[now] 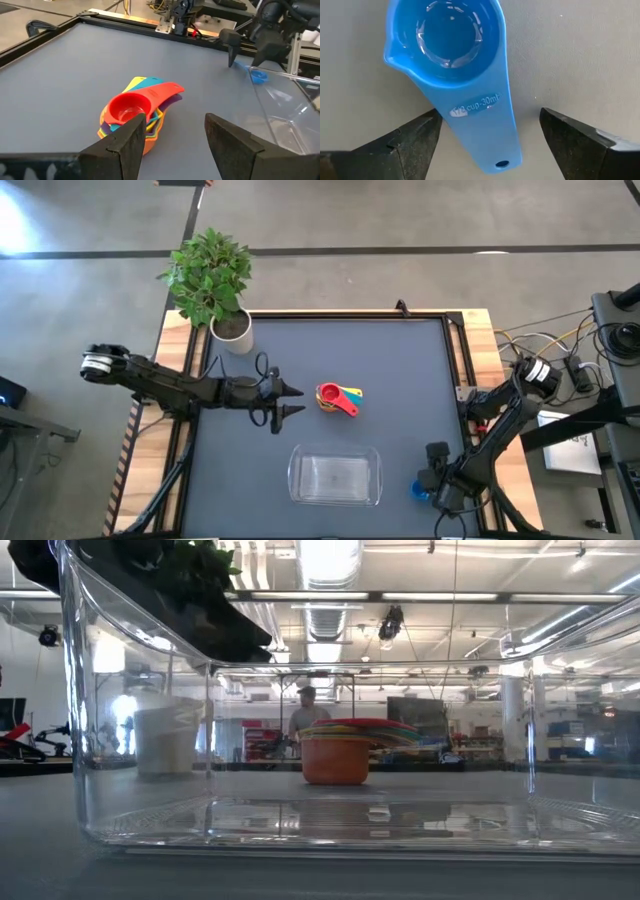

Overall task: Nest measuring cups in basket
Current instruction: Stack the dark blue measuring cup on top of the orange measuring cup

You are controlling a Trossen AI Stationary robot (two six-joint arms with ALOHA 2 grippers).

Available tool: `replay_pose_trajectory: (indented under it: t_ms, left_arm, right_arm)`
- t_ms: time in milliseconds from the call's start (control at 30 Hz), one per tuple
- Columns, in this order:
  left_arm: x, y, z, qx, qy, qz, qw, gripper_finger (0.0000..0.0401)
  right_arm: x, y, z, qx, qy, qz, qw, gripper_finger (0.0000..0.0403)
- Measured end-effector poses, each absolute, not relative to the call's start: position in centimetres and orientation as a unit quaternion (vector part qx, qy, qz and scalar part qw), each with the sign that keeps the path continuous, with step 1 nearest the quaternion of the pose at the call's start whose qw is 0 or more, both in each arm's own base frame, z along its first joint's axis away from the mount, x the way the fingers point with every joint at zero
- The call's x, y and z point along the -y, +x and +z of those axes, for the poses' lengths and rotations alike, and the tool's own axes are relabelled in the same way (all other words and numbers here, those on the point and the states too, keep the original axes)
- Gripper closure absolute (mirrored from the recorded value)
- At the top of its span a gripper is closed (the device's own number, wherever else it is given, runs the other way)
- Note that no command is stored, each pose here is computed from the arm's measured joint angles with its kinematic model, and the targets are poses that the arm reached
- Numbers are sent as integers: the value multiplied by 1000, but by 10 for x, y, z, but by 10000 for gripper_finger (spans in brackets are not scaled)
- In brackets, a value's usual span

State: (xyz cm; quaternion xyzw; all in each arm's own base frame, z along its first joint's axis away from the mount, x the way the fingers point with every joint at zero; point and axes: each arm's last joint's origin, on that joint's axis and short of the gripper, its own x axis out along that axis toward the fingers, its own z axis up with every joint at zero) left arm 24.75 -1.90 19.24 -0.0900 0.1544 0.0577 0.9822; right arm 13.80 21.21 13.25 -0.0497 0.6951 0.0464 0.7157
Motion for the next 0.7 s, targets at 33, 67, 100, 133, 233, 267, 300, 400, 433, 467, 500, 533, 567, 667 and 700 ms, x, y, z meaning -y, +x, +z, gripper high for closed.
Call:
replay_pose_trajectory:
  t_ms: [33, 67, 100, 133, 233, 267, 300, 400, 433, 467, 500, 533, 567, 667, 700]
  left_arm:
    - [20, 247, 192, -155, -91, 56, 982, 214]
    - [21, 247, 192, -155, -91, 54, 982, 214]
    - [23, 247, 192, -155, -91, 51, 982, 214]
    - [24, 247, 192, -155, -93, 50, 982, 214]
    - [27, 247, 192, -155, -96, 44, 982, 214]
    - [29, 247, 192, -155, -96, 41, 982, 214]
    - [31, 246, 192, -155, -95, 38, 983, 214]
    - [35, 246, 193, -155, -94, 28, 983, 214]
    - [36, 246, 193, -154, -94, 26, 983, 214]
    - [37, 246, 193, -153, -94, 24, 984, 214]
    - [38, 246, 193, -152, -94, 22, 984, 214]
    - [39, 246, 193, -152, -93, 21, 984, 214]
    - [39, 245, 193, -152, -93, 20, 984, 214]
    - [40, 245, 193, -152, -94, 18, 984, 214]
    - [41, 245, 193, -152, -94, 18, 984, 214]
  right_arm:
    - [-212, 138, 132, -696, -53, 47, 715, 76]
    - [-212, 138, 131, -696, -53, 47, 714, 78]
    - [-212, 138, 131, -696, -54, 46, 714, 80]
    - [-212, 138, 131, -696, -53, 47, 714, 85]
    - [-212, 138, 134, -694, -44, 47, 717, 111]
    - [-212, 138, 135, -693, -42, 47, 718, 124]
    - [-212, 138, 136, -692, -39, 50, 719, 138]
    - [-212, 137, 141, -688, -32, 58, 723, 183]
    - [-212, 137, 142, -686, -31, 61, 724, 198]
    - [-212, 137, 143, -685, -30, 62, 725, 212]
    - [-211, 137, 144, -684, -29, 63, 726, 226]
    - [-210, 137, 144, -684, -31, 62, 727, 240]
    - [-210, 137, 145, -682, -30, 64, 728, 251]
    - [-210, 137, 145, -680, -33, 68, 729, 263]
    - [-211, 137, 145, -680, -33, 68, 729, 263]
